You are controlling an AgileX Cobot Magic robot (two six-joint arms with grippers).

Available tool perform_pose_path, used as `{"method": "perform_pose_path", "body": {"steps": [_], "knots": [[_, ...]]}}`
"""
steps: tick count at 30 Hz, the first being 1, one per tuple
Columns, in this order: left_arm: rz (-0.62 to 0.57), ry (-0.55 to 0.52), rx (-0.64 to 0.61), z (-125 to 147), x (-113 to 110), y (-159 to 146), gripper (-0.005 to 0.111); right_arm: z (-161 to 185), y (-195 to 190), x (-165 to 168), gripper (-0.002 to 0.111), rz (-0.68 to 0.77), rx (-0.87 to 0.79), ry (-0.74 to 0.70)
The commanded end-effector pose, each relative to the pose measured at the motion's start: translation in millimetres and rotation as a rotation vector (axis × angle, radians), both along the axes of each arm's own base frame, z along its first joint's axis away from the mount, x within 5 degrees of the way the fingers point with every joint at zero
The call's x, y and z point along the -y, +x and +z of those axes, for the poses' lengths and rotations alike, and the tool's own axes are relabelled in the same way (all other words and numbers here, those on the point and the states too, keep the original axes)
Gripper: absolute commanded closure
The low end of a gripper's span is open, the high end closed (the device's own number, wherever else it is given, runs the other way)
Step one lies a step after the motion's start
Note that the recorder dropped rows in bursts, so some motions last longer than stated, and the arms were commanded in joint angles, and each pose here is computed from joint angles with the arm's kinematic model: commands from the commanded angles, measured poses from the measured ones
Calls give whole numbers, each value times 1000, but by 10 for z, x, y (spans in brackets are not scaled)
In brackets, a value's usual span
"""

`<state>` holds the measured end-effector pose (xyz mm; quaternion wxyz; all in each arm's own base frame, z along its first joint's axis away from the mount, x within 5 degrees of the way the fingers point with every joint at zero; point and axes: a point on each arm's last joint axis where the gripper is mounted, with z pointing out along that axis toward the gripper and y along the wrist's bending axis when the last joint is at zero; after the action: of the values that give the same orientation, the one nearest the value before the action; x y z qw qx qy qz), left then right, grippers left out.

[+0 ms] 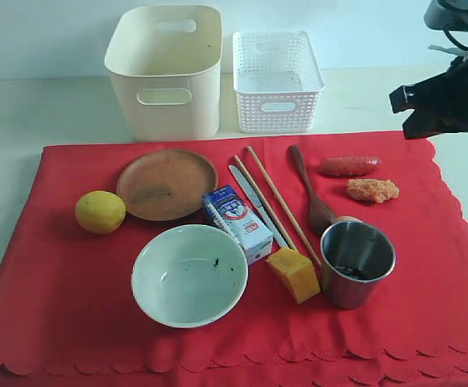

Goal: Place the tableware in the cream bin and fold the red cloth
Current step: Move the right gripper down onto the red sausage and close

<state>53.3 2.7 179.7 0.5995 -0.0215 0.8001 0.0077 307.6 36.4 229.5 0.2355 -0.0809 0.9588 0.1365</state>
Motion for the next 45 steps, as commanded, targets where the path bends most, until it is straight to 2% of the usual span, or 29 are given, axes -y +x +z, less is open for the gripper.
{"method": "perform_pose_path", "body": {"steps": [1, 5, 10, 15, 24, 28, 31, 36, 45], "knots": [[2, -2, 19, 16, 0, -1, 107, -52, 95, -22, 90, 24, -32, 8], [2, -2, 19, 16, 0, -1, 107, -147, 163, -27, 75, 62, -53, -7], [2, -2, 19, 16, 0, -1, 107, -297, 207, -26, 65, 173, -54, -58], [2, -2, 19, 16, 0, -1, 107, -417, 264, -34, 62, 271, -21, -93], [2, -2, 19, 16, 0, -1, 107, -458, 521, -38, 62, 300, 46, -120], [2, -2, 19, 16, 0, -1, 107, -490, 667, -148, 60, 397, 50, -134], [2, -2, 19, 16, 0, -1, 107, -584, 804, -351, 48, 504, 69, -178], [2, -2, 19, 16, 0, -1, 107, -724, 912, -498, 47, 585, 60, -235], [2, -2, 19, 16, 0, -1, 107, -1100, 1029, -540, 47, 583, -1, -233]]}}
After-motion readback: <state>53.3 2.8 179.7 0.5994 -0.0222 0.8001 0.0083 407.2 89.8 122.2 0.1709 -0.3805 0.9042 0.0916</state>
